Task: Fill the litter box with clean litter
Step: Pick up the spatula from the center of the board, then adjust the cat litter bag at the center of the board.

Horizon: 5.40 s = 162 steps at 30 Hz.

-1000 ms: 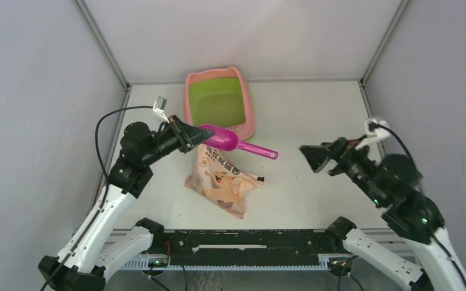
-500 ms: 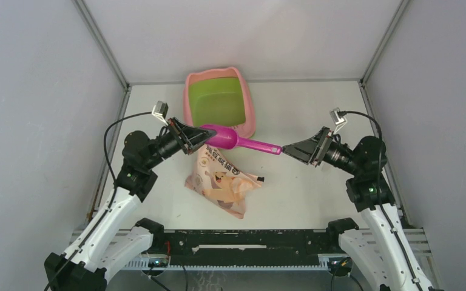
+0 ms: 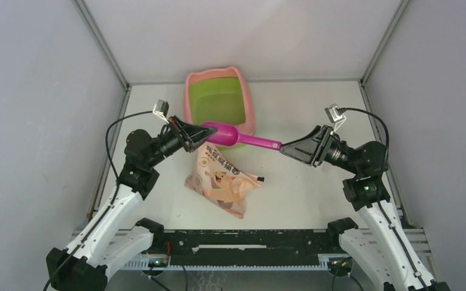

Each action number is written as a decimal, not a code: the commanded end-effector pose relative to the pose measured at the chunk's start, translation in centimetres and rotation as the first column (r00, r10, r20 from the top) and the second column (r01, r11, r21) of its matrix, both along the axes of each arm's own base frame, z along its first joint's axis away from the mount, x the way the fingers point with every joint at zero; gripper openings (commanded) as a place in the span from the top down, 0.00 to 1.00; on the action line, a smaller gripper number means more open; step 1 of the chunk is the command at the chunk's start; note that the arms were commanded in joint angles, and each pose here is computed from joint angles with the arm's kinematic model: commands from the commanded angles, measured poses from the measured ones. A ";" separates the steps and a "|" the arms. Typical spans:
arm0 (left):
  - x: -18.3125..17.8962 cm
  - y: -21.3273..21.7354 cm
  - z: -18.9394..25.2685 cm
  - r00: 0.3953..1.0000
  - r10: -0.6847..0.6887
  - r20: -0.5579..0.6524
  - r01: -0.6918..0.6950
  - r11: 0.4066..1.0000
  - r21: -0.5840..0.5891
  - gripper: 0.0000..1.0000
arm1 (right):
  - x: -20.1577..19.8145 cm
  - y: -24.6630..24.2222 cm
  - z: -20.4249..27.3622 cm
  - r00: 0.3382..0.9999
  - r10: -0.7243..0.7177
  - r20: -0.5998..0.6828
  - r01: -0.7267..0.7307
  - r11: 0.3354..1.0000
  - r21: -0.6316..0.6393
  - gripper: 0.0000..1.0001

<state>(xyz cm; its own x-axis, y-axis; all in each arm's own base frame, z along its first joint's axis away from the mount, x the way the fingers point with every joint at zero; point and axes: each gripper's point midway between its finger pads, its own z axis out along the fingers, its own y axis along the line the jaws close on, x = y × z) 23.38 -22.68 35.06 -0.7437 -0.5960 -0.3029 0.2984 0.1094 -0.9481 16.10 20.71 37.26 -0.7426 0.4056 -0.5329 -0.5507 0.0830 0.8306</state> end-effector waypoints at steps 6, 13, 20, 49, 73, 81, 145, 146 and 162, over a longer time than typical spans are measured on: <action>1.1 0.0 -0.7 1.000 0.023 0.000 -0.023 1.000 0.000 1.00 | 0.2 1.8 0.5 0.999 0.027 0.019 -0.028 1.000 0.013 0.37; 1.2 -0.1 -1.6 1.000 0.022 -0.011 -0.021 1.000 0.018 1.00 | 1.2 3.4 0.4 0.999 0.032 0.015 -0.031 0.999 -0.011 0.40; 1.2 -0.2 -2.6 0.999 0.014 -0.029 -0.013 0.999 0.041 1.00 | 2.0 3.8 0.7 0.999 0.024 0.023 -0.024 1.000 -0.020 0.45; 2.9 1.3 -3.9 0.996 0.085 0.002 -0.084 0.981 0.177 0.24 | 1.9 2.3 -1.1 0.998 -0.025 -0.057 0.012 0.976 -0.217 1.00; 10.1 9.3 -14.3 0.942 0.327 0.075 -0.285 0.661 0.695 0.17 | 1.9 -4.2 -7.2 0.961 -0.233 -0.146 0.145 0.880 -0.452 1.00; 11.4 7.0 -14.2 0.969 0.244 -0.032 -0.161 0.726 0.668 0.17 | 1.5 -5.2 -8.1 0.952 -0.251 -0.175 0.146 0.874 -0.464 1.00; 0.6 4.2 -18.0 0.867 0.498 0.010 -0.378 0.646 0.663 1.00 | 1.3 -5.0 -8.4 0.943 -0.261 -0.206 0.119 0.845 -0.522 1.00; 0.1 4.3 -19.2 0.865 0.502 0.004 -0.375 0.641 0.670 1.00 | 0.8 -4.6 -8.8 0.945 -0.244 -0.217 0.095 0.842 -0.532 1.00; -3.1 6.1 -24.0 0.859 0.511 -0.029 -0.349 0.627 0.697 0.82 | -2.6 -3.0 -13.3 0.937 -0.206 -0.282 -0.020 0.775 -0.632 1.00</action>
